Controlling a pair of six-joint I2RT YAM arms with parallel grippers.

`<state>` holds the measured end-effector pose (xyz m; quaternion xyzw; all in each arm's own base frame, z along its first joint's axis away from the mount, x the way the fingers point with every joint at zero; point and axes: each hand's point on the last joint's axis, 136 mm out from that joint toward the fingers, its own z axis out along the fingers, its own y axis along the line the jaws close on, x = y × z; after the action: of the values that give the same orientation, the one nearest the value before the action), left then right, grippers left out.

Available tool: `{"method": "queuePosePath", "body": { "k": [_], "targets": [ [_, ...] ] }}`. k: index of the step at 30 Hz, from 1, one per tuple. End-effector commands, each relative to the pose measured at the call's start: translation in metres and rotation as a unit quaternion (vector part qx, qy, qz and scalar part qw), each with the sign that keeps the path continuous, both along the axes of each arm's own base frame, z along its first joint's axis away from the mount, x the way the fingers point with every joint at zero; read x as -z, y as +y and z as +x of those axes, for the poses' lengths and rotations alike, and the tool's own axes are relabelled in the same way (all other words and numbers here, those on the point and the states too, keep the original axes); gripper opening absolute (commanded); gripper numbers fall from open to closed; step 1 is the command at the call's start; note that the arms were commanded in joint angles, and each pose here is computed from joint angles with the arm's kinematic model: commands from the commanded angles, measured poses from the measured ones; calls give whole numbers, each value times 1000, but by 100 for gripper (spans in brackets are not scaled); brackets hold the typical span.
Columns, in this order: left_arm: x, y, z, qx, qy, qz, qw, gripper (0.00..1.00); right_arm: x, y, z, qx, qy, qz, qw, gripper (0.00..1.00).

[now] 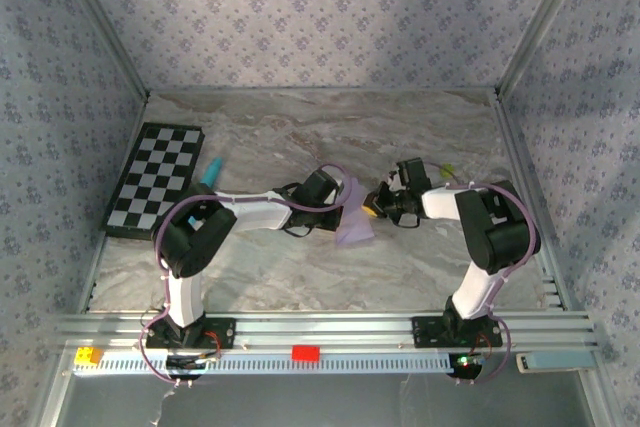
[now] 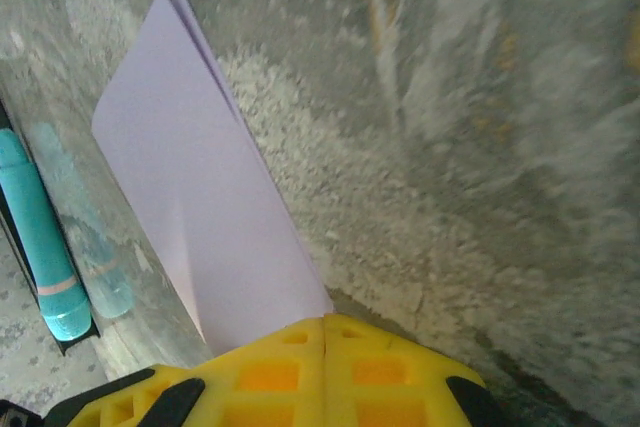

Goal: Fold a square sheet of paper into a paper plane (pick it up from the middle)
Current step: Fold the triangle a second time at the center of the table.

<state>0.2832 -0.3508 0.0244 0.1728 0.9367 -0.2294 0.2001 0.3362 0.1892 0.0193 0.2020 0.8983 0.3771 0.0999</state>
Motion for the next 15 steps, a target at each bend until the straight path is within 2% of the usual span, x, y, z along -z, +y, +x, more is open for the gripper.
{"method": "queuePosePath", "body": {
  "k": [1, 5, 9, 15],
  "targets": [
    [21, 15, -9, 2, 20, 41, 999, 0, 10, -28, 7, 56, 22, -46, 997, 5],
    [21, 15, -9, 2, 20, 41, 999, 0, -15, -22, 15, 44, -24, -26, 998, 6],
    [19, 14, -9, 4, 20, 38, 999, 0, -47, -6, 14, 1, -71, -7, 997, 8],
    [15, 12, -7, 4, 16, 35, 999, 0, -44, 31, -12, -72, -53, 30, 996, 9]
  ]
}}
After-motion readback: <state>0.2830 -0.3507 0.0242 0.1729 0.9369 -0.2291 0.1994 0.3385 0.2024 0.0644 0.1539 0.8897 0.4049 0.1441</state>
